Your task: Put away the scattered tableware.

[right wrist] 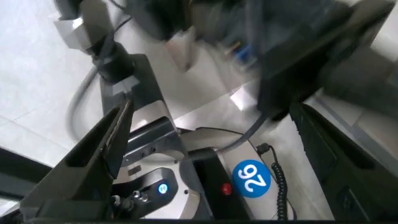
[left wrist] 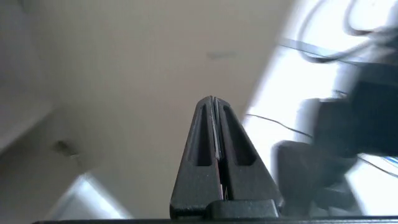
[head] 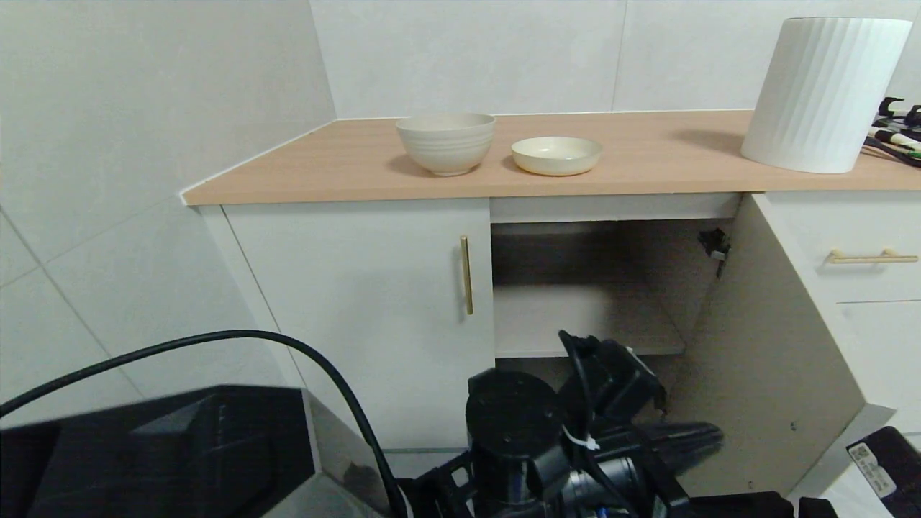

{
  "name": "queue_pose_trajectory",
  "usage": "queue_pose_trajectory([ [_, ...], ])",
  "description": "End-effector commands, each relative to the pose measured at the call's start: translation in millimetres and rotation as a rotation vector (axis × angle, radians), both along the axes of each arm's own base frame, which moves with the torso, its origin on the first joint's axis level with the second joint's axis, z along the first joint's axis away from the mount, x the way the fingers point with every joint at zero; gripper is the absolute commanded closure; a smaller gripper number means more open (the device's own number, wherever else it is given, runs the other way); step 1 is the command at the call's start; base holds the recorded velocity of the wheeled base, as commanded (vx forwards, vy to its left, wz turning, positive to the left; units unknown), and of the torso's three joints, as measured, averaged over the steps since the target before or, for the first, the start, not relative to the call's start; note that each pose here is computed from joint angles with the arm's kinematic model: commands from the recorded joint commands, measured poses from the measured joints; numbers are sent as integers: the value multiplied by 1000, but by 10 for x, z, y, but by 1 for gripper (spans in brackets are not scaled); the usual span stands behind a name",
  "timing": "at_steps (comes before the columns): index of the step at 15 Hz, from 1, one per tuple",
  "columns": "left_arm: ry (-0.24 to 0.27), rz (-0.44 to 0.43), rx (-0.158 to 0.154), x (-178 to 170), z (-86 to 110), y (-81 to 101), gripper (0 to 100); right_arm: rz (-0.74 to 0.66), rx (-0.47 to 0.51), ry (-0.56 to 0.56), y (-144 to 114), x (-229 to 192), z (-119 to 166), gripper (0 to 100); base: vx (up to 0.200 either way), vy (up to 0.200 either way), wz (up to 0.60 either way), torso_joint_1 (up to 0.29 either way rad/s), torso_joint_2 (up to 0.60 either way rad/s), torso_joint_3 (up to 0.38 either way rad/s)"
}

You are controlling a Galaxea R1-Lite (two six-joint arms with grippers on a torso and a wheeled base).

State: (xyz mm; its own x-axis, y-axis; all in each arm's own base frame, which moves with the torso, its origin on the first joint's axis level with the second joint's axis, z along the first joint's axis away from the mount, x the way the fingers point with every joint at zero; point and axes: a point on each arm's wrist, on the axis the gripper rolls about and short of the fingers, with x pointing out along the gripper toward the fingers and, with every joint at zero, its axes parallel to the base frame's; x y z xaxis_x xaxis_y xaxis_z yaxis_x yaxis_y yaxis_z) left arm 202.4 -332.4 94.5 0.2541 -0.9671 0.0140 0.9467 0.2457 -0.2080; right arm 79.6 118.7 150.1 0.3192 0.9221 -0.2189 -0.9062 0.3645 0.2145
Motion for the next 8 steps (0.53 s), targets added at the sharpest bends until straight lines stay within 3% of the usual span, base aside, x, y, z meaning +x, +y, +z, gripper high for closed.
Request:
queue_pose_trajectory([
  [1,6,100,7,210,61,308,100,-4,1,-2,0,1,5,0,0,0,0,0,0,0],
  [5,-13,263,-15,448,320,923,100,22,-34,-79,-10,-10,-18,0,0,0,0,0,0,0],
  [8,-6,381,-6,466,430,1413,100,-2,-48,-74,42,38,-16,0,0,0,0,0,0,0],
])
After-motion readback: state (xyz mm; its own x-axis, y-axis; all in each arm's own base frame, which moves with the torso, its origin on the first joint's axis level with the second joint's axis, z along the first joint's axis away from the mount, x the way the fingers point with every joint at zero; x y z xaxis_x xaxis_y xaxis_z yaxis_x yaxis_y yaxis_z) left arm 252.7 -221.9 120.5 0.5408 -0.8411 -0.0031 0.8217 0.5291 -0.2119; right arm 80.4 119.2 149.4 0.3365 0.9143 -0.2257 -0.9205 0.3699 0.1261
